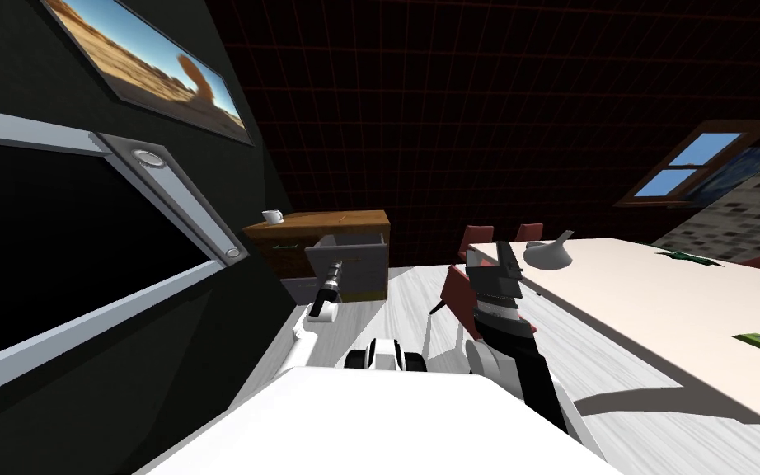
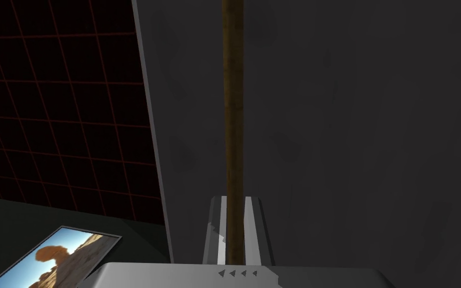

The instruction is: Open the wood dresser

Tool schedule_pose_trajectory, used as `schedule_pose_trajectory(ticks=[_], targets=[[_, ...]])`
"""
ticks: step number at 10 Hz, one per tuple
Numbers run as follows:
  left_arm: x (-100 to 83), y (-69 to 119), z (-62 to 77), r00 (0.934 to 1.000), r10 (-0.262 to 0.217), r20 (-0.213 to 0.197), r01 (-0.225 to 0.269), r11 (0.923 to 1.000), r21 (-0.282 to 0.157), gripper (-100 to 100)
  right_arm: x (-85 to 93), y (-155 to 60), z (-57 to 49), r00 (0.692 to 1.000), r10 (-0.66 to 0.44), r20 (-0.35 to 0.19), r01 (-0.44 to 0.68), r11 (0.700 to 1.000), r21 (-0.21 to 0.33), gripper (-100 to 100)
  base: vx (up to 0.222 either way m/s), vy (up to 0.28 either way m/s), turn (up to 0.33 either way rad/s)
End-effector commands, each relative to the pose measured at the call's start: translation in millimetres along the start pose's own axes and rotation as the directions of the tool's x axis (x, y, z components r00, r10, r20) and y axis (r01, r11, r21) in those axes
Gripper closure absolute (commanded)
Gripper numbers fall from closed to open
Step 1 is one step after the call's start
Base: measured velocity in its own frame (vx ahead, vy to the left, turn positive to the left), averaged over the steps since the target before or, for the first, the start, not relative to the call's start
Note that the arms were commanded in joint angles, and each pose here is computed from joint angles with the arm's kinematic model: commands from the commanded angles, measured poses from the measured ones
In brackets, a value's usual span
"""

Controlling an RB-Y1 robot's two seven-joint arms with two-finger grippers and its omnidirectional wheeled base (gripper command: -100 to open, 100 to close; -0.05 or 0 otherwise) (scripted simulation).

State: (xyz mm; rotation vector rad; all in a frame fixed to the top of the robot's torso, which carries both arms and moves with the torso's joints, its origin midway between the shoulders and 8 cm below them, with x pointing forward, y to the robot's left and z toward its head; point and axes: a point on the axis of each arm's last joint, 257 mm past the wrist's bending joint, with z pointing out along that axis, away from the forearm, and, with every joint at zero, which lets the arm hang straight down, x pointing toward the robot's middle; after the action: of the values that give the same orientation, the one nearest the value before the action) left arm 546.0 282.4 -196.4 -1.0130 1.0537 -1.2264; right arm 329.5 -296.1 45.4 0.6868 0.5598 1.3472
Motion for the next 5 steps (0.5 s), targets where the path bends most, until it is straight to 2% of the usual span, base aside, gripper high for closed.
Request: schedule_pose_trajectory(ticks=[1, 5], targets=[[-2.5, -12.7, 13.1, 1.0000, -0.002, 0.000, 0.002, 1.0000, 0.000, -100, 0.0, 0, 0.0, 1.000, 0.000, 0.000, 0.000, 1.000, 0.000, 0, -0.029, 0.001, 0.004], [-5.5, -30.5, 29.6, 1.0000, -0.005, -0.001, 0.005, 1.0000, 0.000, -100, 0.0, 0, 0.0, 1.000, 0.000, 0.000, 0.000, 1.000, 0.000, 0, -0.021, -0.001, 0.011]])
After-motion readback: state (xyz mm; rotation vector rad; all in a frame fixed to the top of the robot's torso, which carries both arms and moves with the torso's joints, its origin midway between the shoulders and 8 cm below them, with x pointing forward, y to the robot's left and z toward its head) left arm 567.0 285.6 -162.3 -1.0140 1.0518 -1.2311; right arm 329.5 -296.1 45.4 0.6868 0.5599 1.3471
